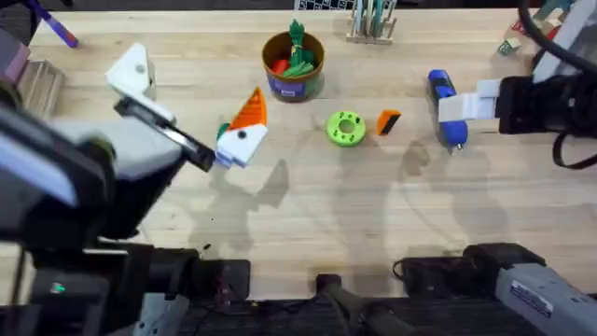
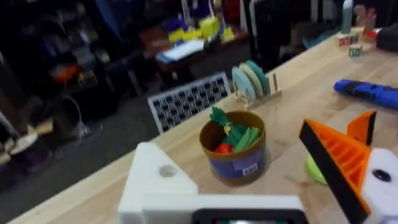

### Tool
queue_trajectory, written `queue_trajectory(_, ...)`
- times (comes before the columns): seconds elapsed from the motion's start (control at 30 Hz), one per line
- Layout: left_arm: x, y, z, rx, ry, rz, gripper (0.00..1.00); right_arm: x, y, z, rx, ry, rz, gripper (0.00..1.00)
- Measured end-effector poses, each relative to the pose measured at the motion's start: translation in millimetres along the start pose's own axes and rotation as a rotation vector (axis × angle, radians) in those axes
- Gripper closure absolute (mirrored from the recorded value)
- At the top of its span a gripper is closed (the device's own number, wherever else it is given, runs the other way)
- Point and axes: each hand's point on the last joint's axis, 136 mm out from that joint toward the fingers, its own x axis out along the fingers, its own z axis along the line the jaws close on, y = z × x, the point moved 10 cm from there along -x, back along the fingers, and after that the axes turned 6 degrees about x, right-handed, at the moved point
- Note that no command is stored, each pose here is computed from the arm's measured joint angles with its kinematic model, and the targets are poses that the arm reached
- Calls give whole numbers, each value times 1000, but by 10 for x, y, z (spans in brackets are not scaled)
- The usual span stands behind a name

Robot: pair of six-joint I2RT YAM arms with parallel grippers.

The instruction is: Pick up the gripper from the table and insert it into the empty holder that is missing its gripper. Then pick up a screw, insert it into the mounting hole, and use the screwdriver to tighten it. Finally, clean up the table by picking up the vegetable and placing it into the bucket.

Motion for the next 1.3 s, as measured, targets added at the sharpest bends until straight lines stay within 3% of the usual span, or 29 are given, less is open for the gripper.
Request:
queue_trajectory(0.23,-154,221,-151,26,-31,-159,14,0,0,0,0,0,0,10)
queue_trajectory(0.47,-180,327,-248,-18,-5,-210,14,0,0,0,0,0,0,10)
queue_trajectory(0.63,-191,261,-251,-103,10,-262,14,0,0,-1,0,0,0,10)
queue_trajectory(0.8,-218,173,-254,-131,34,-326,15,0,0,0,0,0,0,10)
queue_trajectory(1.03,-225,191,-368,-160,194,-329,15,0,0,0,0,0,0,10)
queue_trajectory(1.17,-221,225,-406,-233,249,-310,15,0,0,0,0,0,0,10)
queue_trajectory(1.2,-200,313,-436,-301,276,-261,15,0,0,0,0,0,0,10)
queue_trajectory(1.3,-191,363,-457,-337,295,-234,15,-1,0,0,0,0,0,10)
